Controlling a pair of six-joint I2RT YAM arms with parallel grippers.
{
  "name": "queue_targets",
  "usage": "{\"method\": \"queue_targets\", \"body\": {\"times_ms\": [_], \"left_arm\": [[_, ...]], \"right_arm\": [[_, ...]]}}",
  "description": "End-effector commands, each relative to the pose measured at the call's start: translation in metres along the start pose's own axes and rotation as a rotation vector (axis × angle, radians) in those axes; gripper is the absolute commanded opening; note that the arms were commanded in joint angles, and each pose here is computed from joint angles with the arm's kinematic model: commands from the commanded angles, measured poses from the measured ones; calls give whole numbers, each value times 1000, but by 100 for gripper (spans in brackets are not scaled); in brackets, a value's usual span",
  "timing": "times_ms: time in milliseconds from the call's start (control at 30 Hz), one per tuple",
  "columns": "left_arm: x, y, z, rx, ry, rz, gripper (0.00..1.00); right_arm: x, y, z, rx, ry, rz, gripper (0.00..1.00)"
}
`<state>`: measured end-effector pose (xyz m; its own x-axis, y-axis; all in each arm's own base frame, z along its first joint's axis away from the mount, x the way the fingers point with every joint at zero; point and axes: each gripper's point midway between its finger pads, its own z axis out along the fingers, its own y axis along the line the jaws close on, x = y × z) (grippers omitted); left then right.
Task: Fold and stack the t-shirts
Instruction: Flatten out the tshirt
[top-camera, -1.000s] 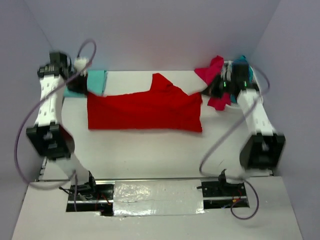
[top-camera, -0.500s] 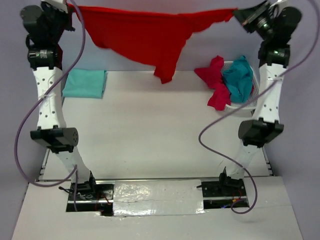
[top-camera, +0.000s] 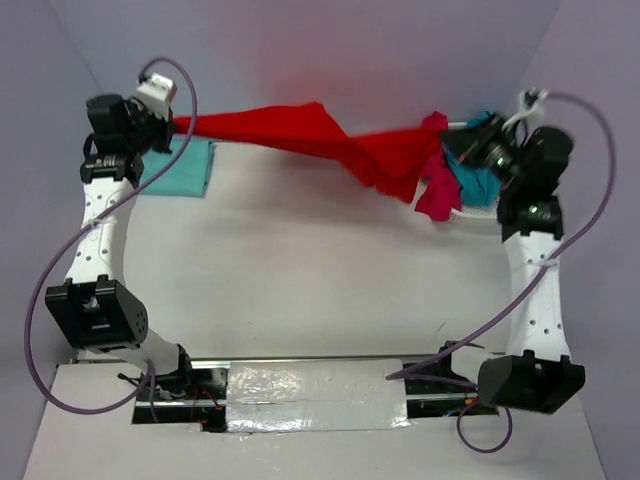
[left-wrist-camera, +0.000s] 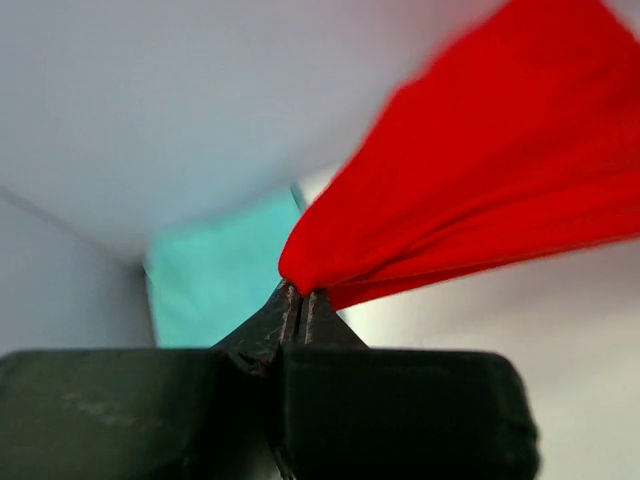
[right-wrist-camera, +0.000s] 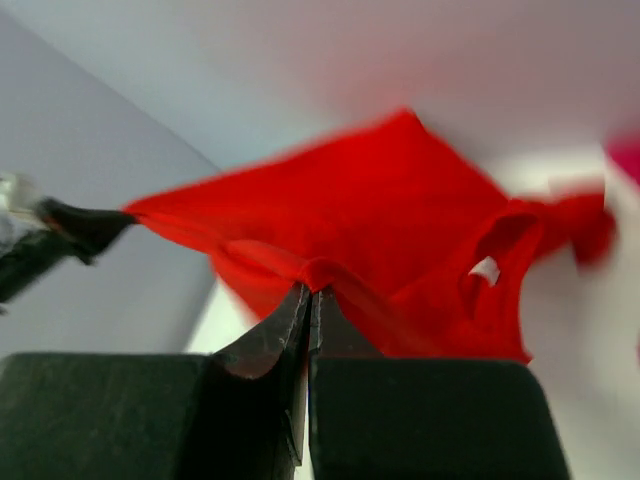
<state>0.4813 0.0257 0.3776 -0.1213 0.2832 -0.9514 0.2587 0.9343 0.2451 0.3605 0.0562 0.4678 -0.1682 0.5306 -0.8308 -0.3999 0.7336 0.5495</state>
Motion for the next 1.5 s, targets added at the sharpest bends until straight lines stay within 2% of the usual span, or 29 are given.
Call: {"method": "queue_targets", "body": {"times_ms": [0, 33, 67, 100, 133, 200, 233, 300, 433, 533, 700, 933, 1033, 1267, 1467], "left_arm": [[3, -4, -52, -29, 14, 123, 0], [13, -6, -59, -40, 44, 126, 0], [37, -13, -65, -22, 99, 138, 0], [44, -22, -84, -11, 131, 142, 0], [55, -27, -93, -6, 165, 147, 0], [83, -41, -114, 23, 251, 155, 0], [114, -54, -127, 66, 362, 134, 0], [144, -71, -145, 123, 468, 116, 0], [231, -117, -193, 267, 764, 19, 0], [262, -136, -216, 319, 873, -28, 0], [290, -150, -253, 348, 1034, -45, 0], [326, -146, -294, 342, 1248, 28, 0], [327, -140, -297, 311, 1271, 51, 0], [329, -136, -301, 328, 1311, 83, 0], [326, -136, -303, 358, 1316, 104, 1]], "right_arm": [[88, -39, -37, 131, 123, -8, 0], [96, -30, -58, 138, 96, -34, 0], [115, -37, -71, 166, 125, -22, 0], [147, -53, -83, 210, 172, 11, 0], [152, -45, -101, 210, 146, -5, 0], [186, -59, -122, 278, 194, 46, 0], [195, -54, -136, 283, 191, 51, 0], [220, -61, -148, 302, 232, 97, 0], [273, -66, -165, 295, 317, 237, 0], [300, -75, -176, 332, 381, 294, 0], [320, -76, -187, 339, 461, 322, 0], [365, -92, -215, 501, 655, 464, 0], [375, -99, -225, 573, 673, 485, 0], [385, -100, -239, 617, 675, 507, 0], [357, -82, -238, 614, 610, 505, 0]]}}
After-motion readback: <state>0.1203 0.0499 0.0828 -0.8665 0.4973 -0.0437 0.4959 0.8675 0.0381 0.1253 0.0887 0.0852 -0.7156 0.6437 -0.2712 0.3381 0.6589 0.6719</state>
